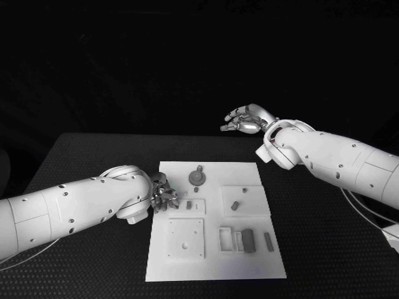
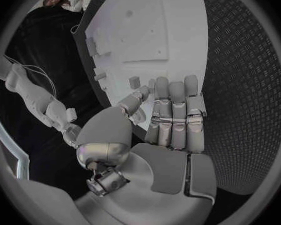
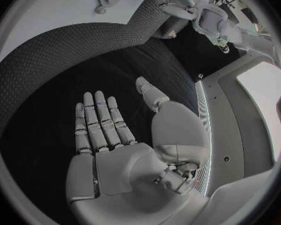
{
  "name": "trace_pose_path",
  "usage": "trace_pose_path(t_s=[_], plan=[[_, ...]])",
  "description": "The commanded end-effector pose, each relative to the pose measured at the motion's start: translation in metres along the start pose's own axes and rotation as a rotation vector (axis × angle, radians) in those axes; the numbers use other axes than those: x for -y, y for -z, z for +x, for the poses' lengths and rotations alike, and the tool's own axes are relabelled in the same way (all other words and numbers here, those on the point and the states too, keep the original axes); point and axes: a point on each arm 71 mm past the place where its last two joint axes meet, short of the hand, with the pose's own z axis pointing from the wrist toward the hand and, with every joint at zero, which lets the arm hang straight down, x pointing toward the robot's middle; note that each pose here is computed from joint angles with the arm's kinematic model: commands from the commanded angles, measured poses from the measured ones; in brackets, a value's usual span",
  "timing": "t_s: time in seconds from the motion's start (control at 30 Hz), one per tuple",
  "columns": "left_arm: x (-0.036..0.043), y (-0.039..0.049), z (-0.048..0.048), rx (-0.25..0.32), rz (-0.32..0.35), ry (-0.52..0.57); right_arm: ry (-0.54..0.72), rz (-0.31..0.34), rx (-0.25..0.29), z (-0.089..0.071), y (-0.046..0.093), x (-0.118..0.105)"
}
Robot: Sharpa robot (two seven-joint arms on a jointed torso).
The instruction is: Assemble the parts on the task board
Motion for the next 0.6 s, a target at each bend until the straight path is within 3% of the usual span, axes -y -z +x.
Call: trace_pose_path(t_s=[0.03, 0.6], plan=[[0.0036, -0.0011, 0.0062, -0.023, 0.009, -0.021, -0.002, -0.009, -0.013, 0.0013, 0.0002, -0.0011], [0.0109, -0.0022, 0.0092, -0.038, 0.027, -0.073, -0.004, -0.010, -0.017, 0.0015, 0.0005, -0.0012]])
